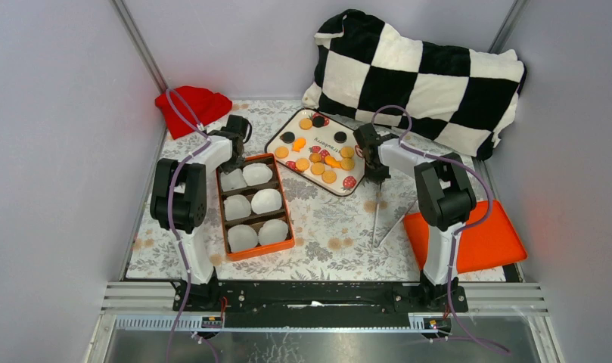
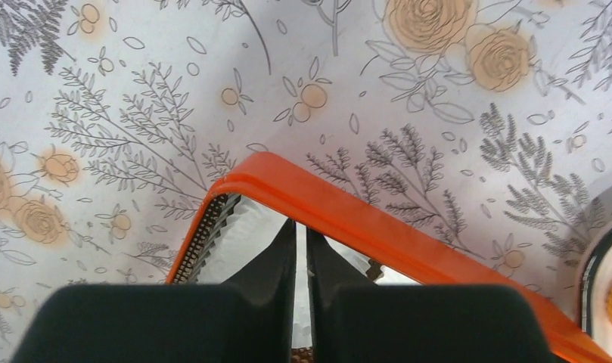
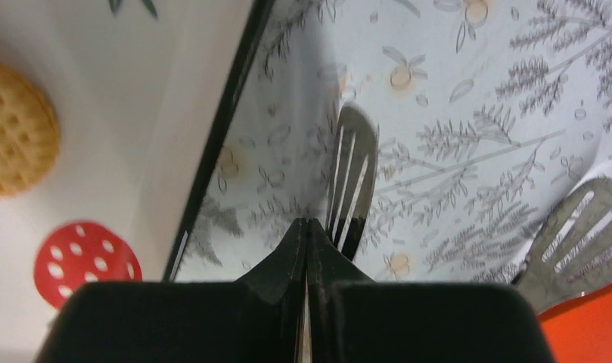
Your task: Pack the cookies
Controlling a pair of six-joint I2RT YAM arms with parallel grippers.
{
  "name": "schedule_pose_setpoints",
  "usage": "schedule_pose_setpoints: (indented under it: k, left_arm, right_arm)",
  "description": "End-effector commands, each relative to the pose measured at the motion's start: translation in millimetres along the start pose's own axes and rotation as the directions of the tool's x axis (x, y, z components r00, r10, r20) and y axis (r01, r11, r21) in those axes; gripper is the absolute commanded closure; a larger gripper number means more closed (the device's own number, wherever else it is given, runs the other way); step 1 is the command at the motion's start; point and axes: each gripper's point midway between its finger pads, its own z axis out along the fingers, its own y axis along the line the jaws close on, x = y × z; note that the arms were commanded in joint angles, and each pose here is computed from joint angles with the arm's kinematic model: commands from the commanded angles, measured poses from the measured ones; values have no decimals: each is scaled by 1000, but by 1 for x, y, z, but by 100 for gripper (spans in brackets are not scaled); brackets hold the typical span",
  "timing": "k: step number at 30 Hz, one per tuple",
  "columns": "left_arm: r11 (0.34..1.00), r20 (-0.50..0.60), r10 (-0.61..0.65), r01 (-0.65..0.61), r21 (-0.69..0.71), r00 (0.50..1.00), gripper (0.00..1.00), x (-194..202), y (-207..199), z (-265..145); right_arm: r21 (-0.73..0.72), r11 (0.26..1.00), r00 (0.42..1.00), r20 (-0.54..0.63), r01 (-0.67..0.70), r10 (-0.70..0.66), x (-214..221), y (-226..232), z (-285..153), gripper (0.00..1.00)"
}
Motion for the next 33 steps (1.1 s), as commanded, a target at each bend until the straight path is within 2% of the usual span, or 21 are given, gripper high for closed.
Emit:
schedule_pose_setpoints:
  k: [1, 2, 3, 6, 8, 9, 10, 11, 12, 13, 15, 19, 21, 27, 33]
  left_arm:
    - [996, 60, -53, 49, 69, 997, 90, -21, -20, -9]
    - [995, 86, -62, 55, 82, 994, 91, -22, -21, -18]
    - [993, 124, -70, 57, 105, 990, 88, -25, -24, -33]
    - [982, 212, -98, 60, 179, 972, 65, -34, -30, -81]
    - [968, 235, -114, 55, 243, 965, 50, -39, -37, -108]
    - [961, 242, -122, 54, 271, 963, 48, -42, -38, -121]
    - [955, 241, -124, 49, 293, 963, 47, -43, -40, -131]
    - [949, 240, -122, 42, 314, 963, 47, -44, -42, -139]
    - [942, 241, -116, 30, 333, 963, 48, -44, -44, -147]
    - [935, 244, -109, 16, 355, 964, 49, -42, -46, -155]
    - [919, 254, -90, -18, 394, 963, 56, -36, -49, -172]
    - [890, 273, -56, -76, 449, 960, 78, -16, -47, -201]
    - [886, 267, -41, -89, 454, 963, 85, -4, -41, -205]
    - [904, 273, -22, -97, 416, 962, 88, 8, -21, -197]
    - [904, 250, -1, -106, 415, 968, 88, 14, -33, -187]
  right_arm:
    - [-66, 997, 996, 90, 29, -23, -7, 6, -41, 100]
    - [-85, 996, 993, 113, 27, -17, -13, 8, -50, 93]
    - [-106, 994, 990, 139, 30, -16, -21, 12, -60, 82]
    - [-153, 987, 980, 195, 54, -23, -39, 25, -85, 49]
    - [-186, 980, 977, 211, 72, -32, -45, 36, -93, 39]
    - [-202, 976, 977, 210, 86, -43, -46, 42, -95, 39]
    - [-219, 970, 978, 202, 101, -56, -45, 49, -94, 42]
    - [-232, 966, 979, 190, 112, -68, -44, 55, -91, 51]
    - [-246, 962, 981, 175, 121, -78, -42, 61, -88, 72]
    - [-265, 955, 984, 155, 132, -93, -38, 69, -83, 85]
    - [-292, 945, 986, 119, 146, -116, -30, 83, -72, 99]
    - [-301, 937, 984, 69, 180, -166, -12, 106, -48, 100]
    - [-322, 930, 984, 47, 178, -172, -5, 115, -43, 100]
    - [-342, 915, 975, 17, 215, -223, 28, 126, -46, 100]
    - [-386, 880, 949, -35, 277, -315, 92, 130, -68, 100]
